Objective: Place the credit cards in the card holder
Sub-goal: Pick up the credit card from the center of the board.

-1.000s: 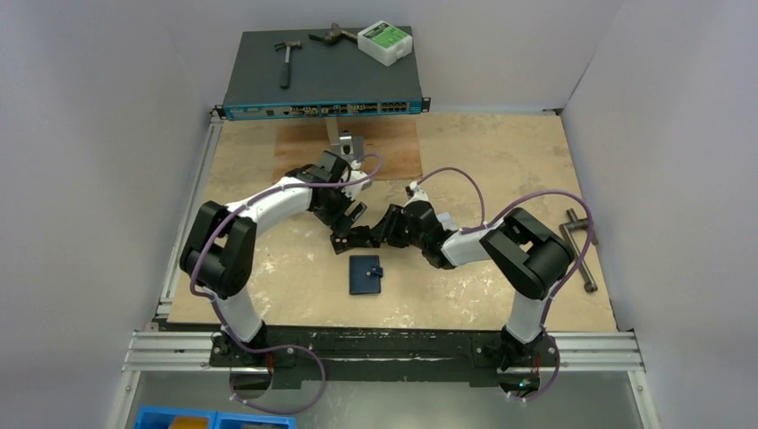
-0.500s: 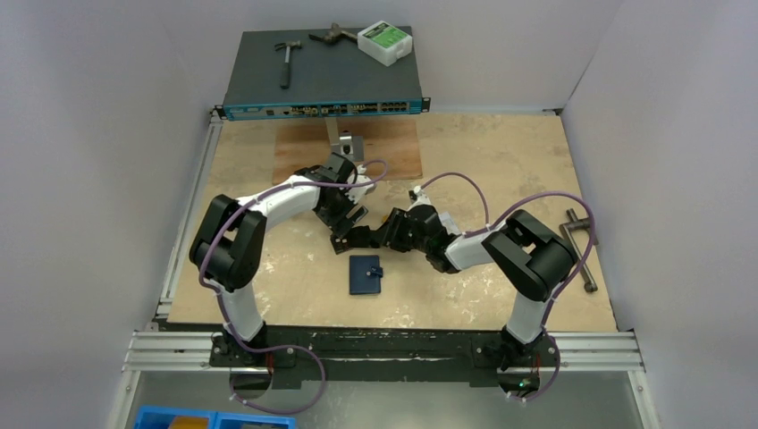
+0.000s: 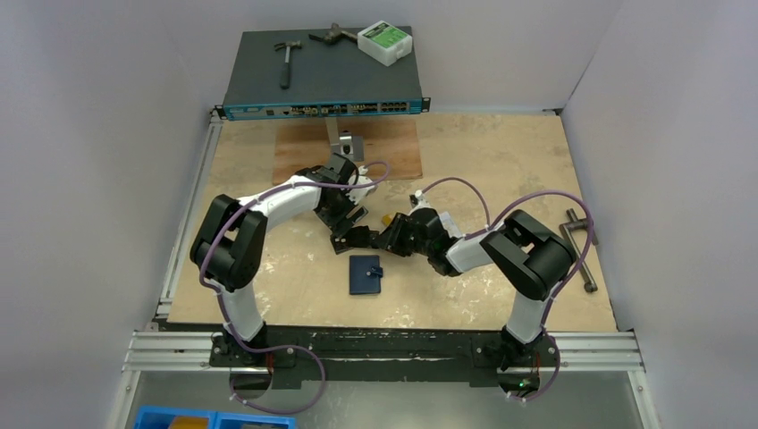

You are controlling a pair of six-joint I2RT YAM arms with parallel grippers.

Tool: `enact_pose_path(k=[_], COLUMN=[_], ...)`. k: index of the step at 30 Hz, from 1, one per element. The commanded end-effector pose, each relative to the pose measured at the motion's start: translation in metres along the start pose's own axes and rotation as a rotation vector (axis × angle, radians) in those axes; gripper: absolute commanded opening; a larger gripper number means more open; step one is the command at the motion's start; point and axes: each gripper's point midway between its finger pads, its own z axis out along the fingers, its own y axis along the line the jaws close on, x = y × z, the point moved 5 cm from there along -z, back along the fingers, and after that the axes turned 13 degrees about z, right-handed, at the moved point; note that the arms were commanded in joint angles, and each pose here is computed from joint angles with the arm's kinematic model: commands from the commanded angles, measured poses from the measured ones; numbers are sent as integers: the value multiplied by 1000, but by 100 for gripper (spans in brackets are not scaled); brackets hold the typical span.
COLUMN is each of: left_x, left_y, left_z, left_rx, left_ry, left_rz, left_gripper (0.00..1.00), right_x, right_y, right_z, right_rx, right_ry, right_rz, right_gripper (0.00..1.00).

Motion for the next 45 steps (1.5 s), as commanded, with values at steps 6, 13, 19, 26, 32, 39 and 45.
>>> enact_pose_path(k=[6,13,19,26,32,39,45], left_x=[-5,-5,-8,-16,-10,2,7], left_y=[6,9,13,7,-5,-27,-42], left_z=[-7,-9,-21,-81,-145,-206,-239], left_rx=[-33,-47,-52,88,204,300,295], left_ry=[-3,3,-24,-166,-326,-519,-630], left_rz=[36,44,37,-15,37,164,254], left_gripper=[74,73,74,82,89,93,99], right_x=[13,11,2,-14,-29,-28,-16], right_y=[-30,-23,4,54,83,119,144], right_z=[-15,-28,-38,-49,-62,-86,-120], right_rx=[119,91,-71,-323,-383,-417,-470], right_ry=[38,19,-24,-24,-9,116,227], right_rz=[20,17,-5,-85,-197,-469,-625], right_gripper=[10,8,0,0,0,0,0])
